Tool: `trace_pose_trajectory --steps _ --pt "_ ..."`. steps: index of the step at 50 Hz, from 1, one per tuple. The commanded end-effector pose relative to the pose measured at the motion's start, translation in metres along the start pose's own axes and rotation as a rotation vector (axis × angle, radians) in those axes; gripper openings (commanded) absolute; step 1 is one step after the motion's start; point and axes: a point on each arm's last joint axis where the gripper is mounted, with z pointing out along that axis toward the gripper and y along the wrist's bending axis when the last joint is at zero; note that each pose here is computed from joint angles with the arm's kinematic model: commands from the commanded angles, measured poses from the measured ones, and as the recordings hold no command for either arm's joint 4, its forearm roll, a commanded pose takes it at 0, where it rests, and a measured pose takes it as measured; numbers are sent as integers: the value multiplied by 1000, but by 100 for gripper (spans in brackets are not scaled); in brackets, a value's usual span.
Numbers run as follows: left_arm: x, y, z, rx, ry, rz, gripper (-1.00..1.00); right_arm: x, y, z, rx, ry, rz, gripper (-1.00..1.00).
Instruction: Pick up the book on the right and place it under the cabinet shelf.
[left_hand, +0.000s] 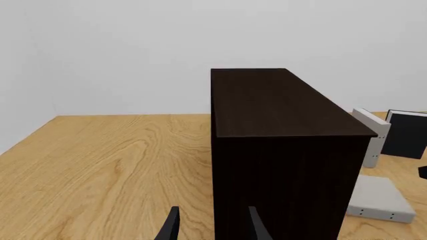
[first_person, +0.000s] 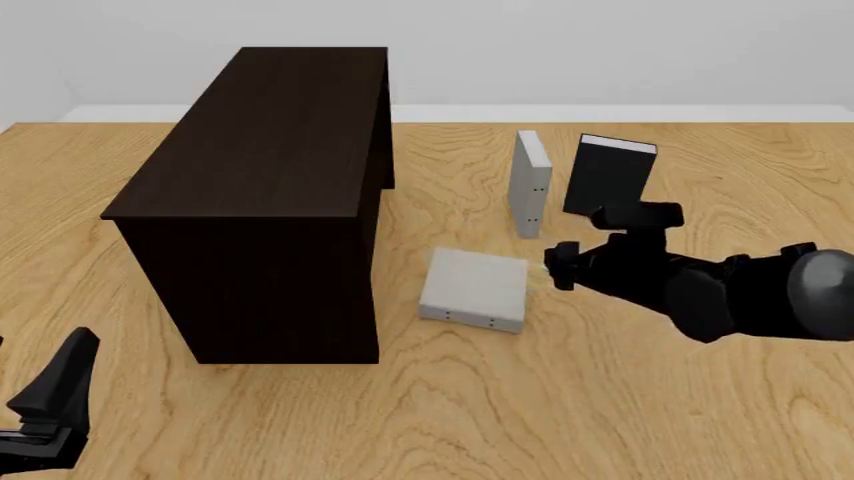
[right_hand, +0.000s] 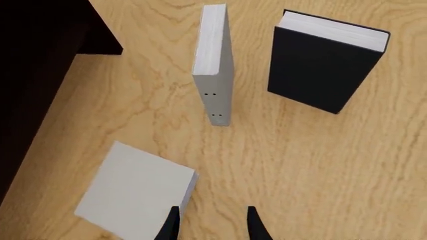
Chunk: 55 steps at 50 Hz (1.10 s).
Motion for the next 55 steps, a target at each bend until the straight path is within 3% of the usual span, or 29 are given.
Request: trace_pose_trajectory --steps 1,22,55 --pt "0 0 0 0 0 0 100 4 -10 4 26 14 -20 100" --pt "0 0 0 0 0 0 100 25 -15 24 36 47 -14 100" --pt "0 0 0 0 0 0 100 45 -6 45 8 85 -15 100"
